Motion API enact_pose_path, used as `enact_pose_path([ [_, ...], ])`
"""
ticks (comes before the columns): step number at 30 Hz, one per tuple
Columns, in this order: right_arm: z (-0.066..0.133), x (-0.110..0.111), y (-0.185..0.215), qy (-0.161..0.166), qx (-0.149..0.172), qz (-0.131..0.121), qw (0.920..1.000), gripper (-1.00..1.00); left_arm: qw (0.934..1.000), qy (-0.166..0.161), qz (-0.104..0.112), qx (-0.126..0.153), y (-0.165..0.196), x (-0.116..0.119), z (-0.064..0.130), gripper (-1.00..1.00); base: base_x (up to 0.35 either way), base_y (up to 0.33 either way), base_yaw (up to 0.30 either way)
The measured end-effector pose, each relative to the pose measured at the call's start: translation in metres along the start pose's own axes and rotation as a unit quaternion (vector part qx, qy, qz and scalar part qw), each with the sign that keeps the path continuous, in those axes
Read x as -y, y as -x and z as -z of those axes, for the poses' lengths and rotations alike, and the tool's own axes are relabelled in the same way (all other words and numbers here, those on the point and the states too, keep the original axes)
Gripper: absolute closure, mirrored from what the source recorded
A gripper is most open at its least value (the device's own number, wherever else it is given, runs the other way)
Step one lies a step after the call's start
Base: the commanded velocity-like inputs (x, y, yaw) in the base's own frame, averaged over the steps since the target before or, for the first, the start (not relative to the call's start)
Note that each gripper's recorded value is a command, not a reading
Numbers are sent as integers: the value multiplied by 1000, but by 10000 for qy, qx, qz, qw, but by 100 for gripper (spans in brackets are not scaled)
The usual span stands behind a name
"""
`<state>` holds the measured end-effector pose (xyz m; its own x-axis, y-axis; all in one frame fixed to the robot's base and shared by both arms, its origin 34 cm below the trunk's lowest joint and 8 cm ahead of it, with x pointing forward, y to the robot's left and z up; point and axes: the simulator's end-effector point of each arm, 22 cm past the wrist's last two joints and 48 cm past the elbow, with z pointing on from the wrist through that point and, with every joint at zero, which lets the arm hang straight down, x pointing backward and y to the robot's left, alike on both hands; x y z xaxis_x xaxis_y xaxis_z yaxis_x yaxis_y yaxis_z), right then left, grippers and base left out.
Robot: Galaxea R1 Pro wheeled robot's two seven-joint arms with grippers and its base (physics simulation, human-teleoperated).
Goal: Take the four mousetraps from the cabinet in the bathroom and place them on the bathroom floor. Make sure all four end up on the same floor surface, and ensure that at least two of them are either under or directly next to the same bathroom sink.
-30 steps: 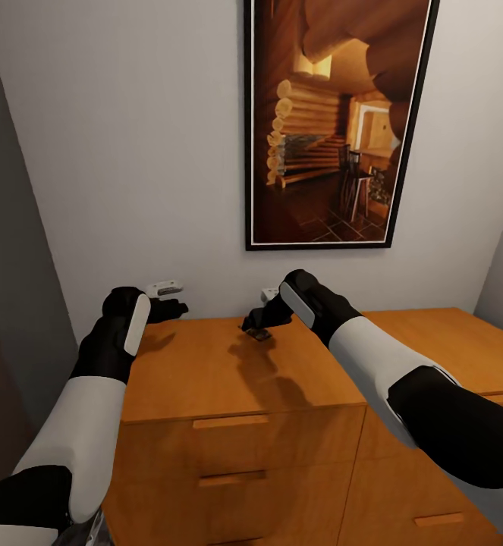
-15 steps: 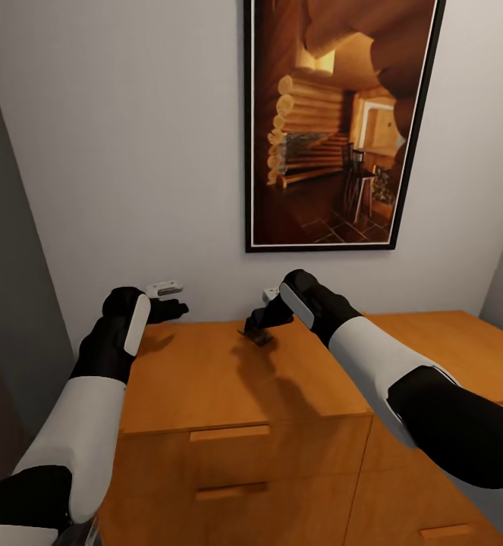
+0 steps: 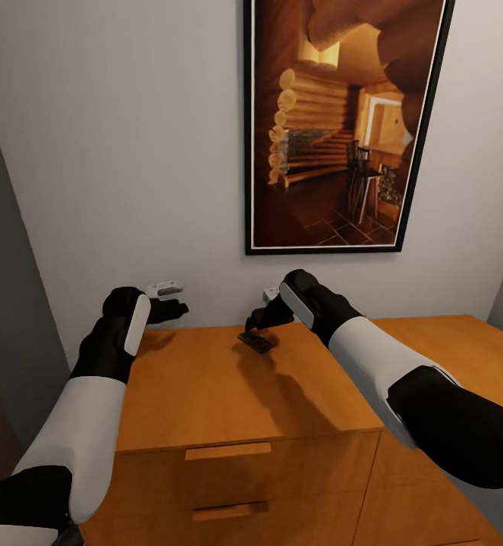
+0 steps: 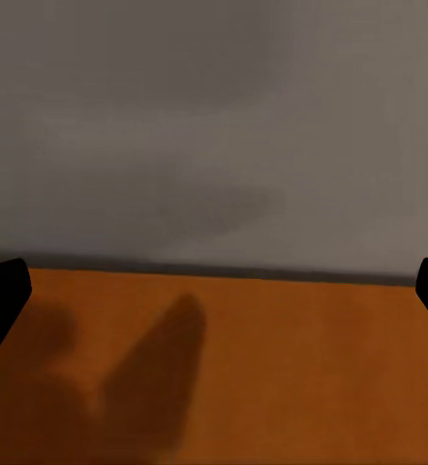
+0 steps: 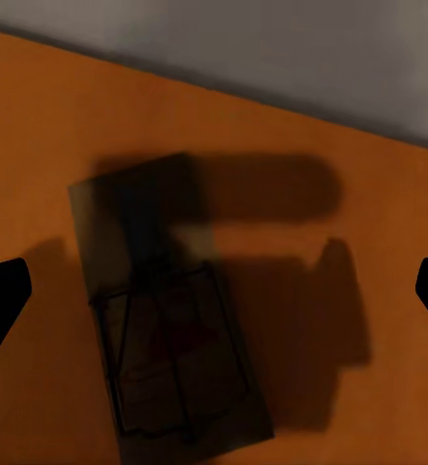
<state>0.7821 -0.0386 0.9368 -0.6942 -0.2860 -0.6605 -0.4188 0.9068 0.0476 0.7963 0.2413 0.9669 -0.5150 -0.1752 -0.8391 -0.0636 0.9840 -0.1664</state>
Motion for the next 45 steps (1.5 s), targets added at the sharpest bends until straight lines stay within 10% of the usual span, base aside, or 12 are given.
enact_pose_path([
  [45, -3, -9, -2, 130, -44, -70, 9999, -100, 10000, 0, -4, 8, 0, 0, 0, -100, 1, 0, 0],
])
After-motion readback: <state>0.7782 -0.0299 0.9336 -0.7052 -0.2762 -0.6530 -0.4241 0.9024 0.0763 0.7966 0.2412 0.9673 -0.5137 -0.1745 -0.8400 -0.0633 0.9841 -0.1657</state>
